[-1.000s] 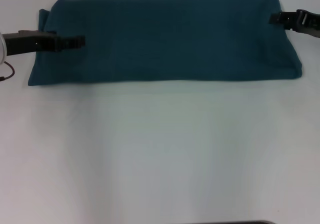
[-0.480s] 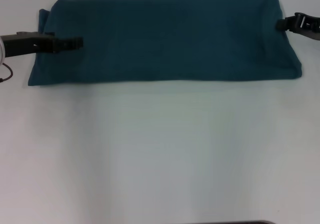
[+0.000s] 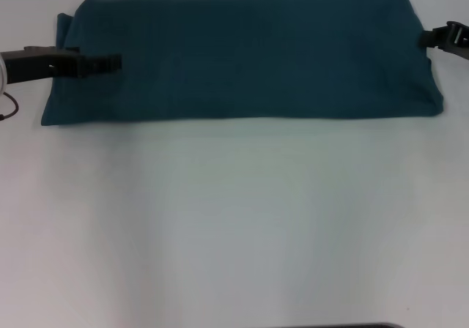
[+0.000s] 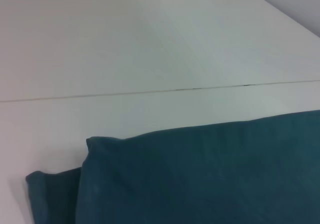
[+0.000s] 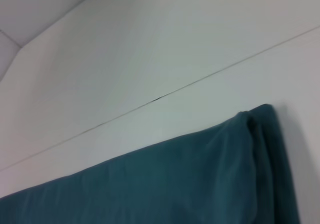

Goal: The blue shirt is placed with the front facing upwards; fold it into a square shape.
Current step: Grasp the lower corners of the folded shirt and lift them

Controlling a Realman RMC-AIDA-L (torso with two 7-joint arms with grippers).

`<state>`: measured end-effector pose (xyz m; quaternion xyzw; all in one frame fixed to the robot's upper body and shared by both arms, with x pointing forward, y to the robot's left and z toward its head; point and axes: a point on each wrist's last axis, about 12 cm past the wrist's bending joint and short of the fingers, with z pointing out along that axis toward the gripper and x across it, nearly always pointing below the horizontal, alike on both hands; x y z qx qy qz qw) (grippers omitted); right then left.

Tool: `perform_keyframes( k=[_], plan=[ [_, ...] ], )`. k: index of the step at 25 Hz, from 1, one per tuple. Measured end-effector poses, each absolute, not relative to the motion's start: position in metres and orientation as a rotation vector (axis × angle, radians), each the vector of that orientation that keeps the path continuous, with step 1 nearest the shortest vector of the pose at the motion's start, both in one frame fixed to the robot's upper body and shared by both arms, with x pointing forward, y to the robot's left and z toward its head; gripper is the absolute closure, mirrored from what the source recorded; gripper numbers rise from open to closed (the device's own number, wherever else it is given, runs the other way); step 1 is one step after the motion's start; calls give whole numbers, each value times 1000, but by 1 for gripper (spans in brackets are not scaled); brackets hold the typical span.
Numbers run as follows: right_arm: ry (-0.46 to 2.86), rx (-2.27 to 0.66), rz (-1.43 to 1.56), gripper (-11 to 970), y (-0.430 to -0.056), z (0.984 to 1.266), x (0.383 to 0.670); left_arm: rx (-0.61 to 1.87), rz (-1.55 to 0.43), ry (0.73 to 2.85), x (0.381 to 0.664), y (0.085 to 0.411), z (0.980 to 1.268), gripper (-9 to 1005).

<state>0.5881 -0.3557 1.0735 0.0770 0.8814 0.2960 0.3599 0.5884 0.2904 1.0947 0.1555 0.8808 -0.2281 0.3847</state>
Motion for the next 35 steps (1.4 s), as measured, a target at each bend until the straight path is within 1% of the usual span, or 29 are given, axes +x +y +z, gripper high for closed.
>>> perform_keyframes(
  k=[7,20,28,34,35],
  plan=[
    [2258,250,738,943,-368,1072,584,397,-585,2245,588,289,1094,76],
    [2267,323,651,929,-370,1058,583,399,-587,2244,589,288,1095,76],
    [2251,330,641,915,-373,1061,584,397,-586,2246,588,289,1094,76],
    [2265,260,722,722,-372,1069,580,399,-585,2248,588,290,1095,75],
    [2270,242,738,603,-373,1071,577,401,-586,2250,588,291,1095,75]
  ],
)
